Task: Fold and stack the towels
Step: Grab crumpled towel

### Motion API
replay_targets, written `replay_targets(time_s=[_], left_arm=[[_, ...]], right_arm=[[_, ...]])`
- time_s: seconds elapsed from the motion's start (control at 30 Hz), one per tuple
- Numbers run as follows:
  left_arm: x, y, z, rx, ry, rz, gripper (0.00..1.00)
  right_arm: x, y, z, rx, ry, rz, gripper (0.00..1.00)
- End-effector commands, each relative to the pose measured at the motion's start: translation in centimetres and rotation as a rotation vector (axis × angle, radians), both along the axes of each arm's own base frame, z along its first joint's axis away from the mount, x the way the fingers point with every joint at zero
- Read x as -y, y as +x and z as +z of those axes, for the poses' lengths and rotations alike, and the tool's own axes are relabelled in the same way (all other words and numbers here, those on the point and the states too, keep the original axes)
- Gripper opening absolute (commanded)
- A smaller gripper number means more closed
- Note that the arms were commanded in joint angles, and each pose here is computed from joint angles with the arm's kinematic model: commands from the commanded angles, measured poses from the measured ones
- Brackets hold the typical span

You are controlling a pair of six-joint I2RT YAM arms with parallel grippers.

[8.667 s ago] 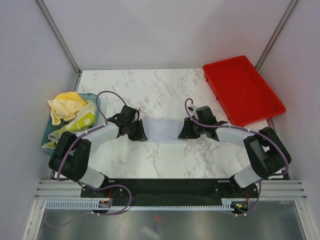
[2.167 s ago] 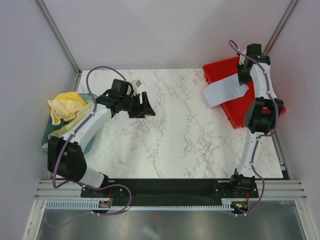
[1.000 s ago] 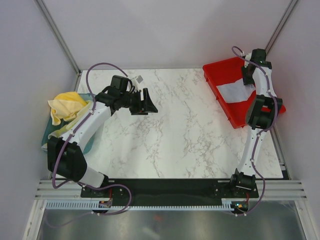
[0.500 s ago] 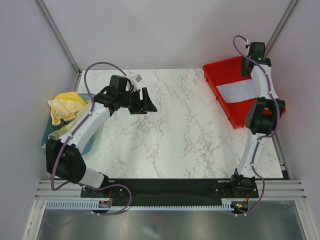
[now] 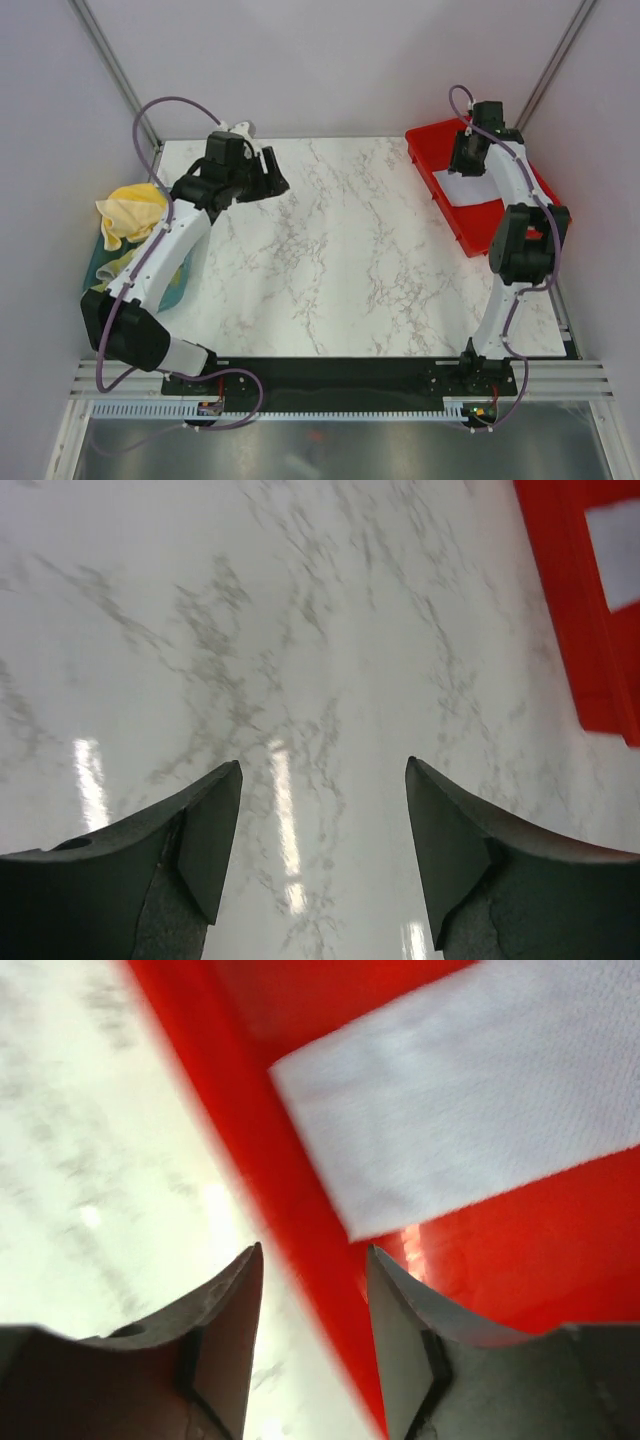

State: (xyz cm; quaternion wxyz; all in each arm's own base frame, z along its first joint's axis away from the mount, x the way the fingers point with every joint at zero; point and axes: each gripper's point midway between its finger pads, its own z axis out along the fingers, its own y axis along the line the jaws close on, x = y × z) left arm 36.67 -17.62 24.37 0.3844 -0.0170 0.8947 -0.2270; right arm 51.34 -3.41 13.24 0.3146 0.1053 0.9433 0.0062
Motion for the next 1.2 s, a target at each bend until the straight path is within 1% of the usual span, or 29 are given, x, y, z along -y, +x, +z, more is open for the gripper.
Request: replay_targets(time_s=[0.0,0.03,0.07,0.1,0.13,0.17,0.2,0.23,0.3,0.33,0.4,0.47,0.53,0.6,0.67,0.7,0.77,0.83,0.87,0.9,0.93,0.97,1.07,1.17], left_arm=[[-10.8,2.9,4.3,0.156,0.262,0.436,0.74],[-12.4,3.0,3.9,0.139,0.286,0.480,0.74],[-15.4,3.0,3.0,0.105,0.314,0.550,0.74],[-17.3,2.8,2.1,0.073,0.347,0.596,0.74],[-18.8,2.5,0.4,0.021,0.364,0.619,0.73],[-21.8,2.0,-0.6,-0.022,0.366,0.681,0.71],[-23.2,1.6,-1.4,-0.053,0.366,0.699,0.71],[-25.7,0.4,-3.2,-0.109,0.376,0.755,0.70],[-27.2,-0.4,-4.5,-0.144,0.347,0.790,0.71],[-28.6,-1.1,-5.6,-0.178,0.332,0.824,0.72],[-30.2,-1.5,-7.0,-0.214,0.298,0.884,0.73],[-30.9,-1.6,-8.2,-0.255,0.281,0.909,0.74],[-31.6,-1.3,-9.2,-0.252,0.288,0.933,0.75],[-32.2,-1.2,-10.5,-0.264,0.324,0.917,0.74],[-32.6,-1.6,-12.4,-0.319,0.302,0.915,0.71],[-32.0,-1.4,-13.7,-0.353,0.270,0.887,0.69],[-31.9,-1.5,-14.7,-0.383,0.263,0.877,0.63],[-32.0,-1.3,-14.8,-0.385,0.265,0.879,0.48],[-32.1,-1.2,-14.6,-0.383,0.272,0.881,0.36],[-32.3,-0.9,-14.2,-0.375,0.273,0.882,0.18],[-32.3,-0.7,-13.8,-0.367,0.272,0.883,0.08],[-32.4,-0.6,-13.3,-0.361,0.271,0.882,0.02],[-31.4,0.3,-10.3,-0.283,0.223,0.847,0.02],[-30.3,0.8,-6.0,-0.169,0.228,0.833,0.02]], right_arm=[[-6.8,-2.8,15.7,0.361,0.069,0.047,0.56],[-8.3,-4.1,15.0,0.357,0.102,0.069,0.64],[-10.9,-6.1,18.1,0.434,0.206,0.128,0.74],[-13.5,-7.2,17.4,0.447,0.268,0.191,0.98],[-14.8,-8.3,17.8,0.464,0.317,0.220,0.98],[-17.2,-10.5,19.6,0.506,0.393,0.284,0.98],[-18.1,-11.2,18.4,0.504,0.422,0.305,0.98],[-18.8,-12.3,19.2,0.525,0.443,0.329,0.98],[-20.1,-13.6,18.1,0.492,0.480,0.357,0.98],[-20.5,-14.2,18.3,0.498,0.494,0.375,0.98],[-21.5,-14.8,18.1,0.507,0.521,0.412,0.98],[-21.5,-14.9,18.3,0.518,0.517,0.424,0.98],[-21.7,-14.9,18.4,0.520,0.507,0.447,0.98],[-21.8,-14.9,18.7,0.518,0.501,0.464,0.98],[-21.9,-15.0,18.7,0.517,0.497,0.477,0.98],[-21.9,-15.1,18.7,0.519,0.495,0.480,0.98],[-21.9,-15.2,18.6,0.516,0.494,0.484,0.98],[-21.8,-15.2,18.4,0.517,0.488,0.488,0.98],[-21.8,-15.2,18.4,0.515,0.488,0.490,0.98],[-21.8,-15.2,18.4,0.516,0.484,0.491,0.98],[-21.8,-15.2,18.4,0.514,0.483,0.493,0.98],[-21.8,-15.2,18.5,0.517,0.479,0.495,0.98],[-21.8,-15.3,18.5,0.515,0.486,0.490,0.98],[-22.0,-15.3,18.3,0.500,0.505,0.484,0.98]])
